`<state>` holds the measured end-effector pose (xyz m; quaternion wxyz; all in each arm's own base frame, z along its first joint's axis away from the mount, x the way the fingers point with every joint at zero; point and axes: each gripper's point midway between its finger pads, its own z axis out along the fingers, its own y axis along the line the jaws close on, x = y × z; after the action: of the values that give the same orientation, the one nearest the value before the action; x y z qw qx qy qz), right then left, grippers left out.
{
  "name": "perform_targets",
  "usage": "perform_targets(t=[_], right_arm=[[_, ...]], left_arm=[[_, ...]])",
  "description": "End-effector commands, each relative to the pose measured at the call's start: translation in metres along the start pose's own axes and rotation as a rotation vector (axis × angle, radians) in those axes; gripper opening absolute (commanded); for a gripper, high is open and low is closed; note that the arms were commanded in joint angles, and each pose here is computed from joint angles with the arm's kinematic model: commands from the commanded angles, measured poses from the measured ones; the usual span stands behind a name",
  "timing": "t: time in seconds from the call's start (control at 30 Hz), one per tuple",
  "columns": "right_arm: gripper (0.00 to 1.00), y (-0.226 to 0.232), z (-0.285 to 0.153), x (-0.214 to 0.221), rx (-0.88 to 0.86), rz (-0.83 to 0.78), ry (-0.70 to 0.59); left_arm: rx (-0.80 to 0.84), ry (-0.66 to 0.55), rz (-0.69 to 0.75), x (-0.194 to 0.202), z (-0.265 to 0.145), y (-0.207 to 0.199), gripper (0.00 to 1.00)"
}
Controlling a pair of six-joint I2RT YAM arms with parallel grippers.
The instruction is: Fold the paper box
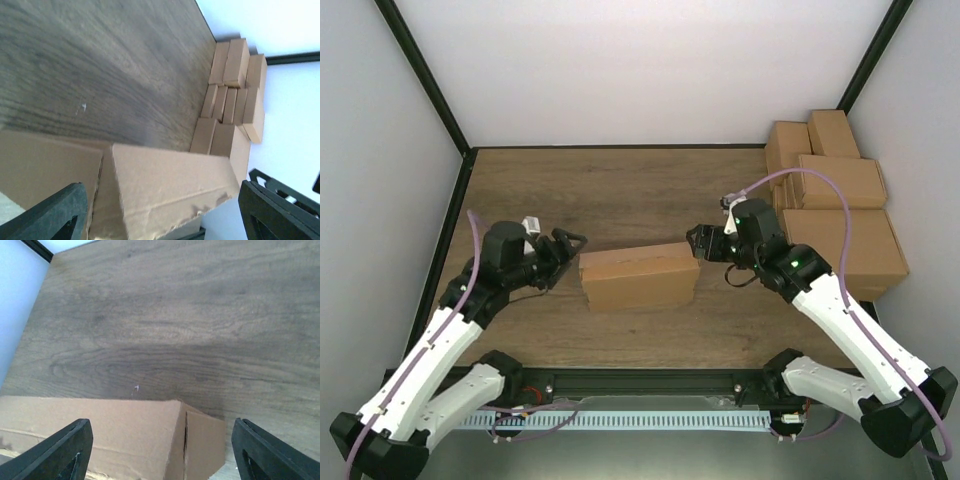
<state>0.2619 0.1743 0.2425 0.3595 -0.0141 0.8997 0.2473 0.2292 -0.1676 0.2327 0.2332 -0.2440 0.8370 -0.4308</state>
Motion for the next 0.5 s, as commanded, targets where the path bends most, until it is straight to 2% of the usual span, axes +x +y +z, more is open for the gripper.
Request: perform_targets(t=[0.0,0.03,0.13,0.2,0.23,0.3,0.37,0.43,0.47], right_arm=[[0.78,0.004,-0.015,-0.027,0.028,-0.049,-0.066],[0.77,0.005,-0.016,-0.03,0.023,-0.058,-0.068],[0.73,0.016,-0.019,-0.041,-0.056,-0.073,-0.053],[0.66,0.029,-0.024,-0.051,-0.179,-0.051,-0.029],[0.6,0.036,-0.027,-0.056,-0.248,-0.041,-0.018],[0.47,0.051,-0.032,-0.062,-0.4,-0.019,0.012],[0.25,0.063,-0.033,-0.061,-0.535,0.011,0.06],[0.05,0.073,-0.028,-0.052,-0.644,0.034,0.124],[0.01,0.075,-0.024,-0.047,-0.68,0.051,0.152]], left_arm=[[-0.015,-0.029,0.08,-0.018,-0.01,-0.013,0.83],[-0.016,-0.038,0.092,-0.023,-0.012,-0.017,0.81],[0.033,-0.013,0.105,-0.031,-0.014,-0.031,0.66],[0.091,0.045,0.094,-0.03,-0.011,-0.04,0.57],[0.112,0.065,0.092,-0.03,-0.01,-0.044,0.48],[0.143,0.091,0.107,-0.03,-0.008,-0.051,0.25],[0.156,0.102,0.135,-0.031,-0.007,-0.056,0.06],[0.178,0.137,0.148,-0.028,-0.004,-0.06,0.04],[0.198,0.164,0.153,-0.024,-0.003,-0.062,0.04]])
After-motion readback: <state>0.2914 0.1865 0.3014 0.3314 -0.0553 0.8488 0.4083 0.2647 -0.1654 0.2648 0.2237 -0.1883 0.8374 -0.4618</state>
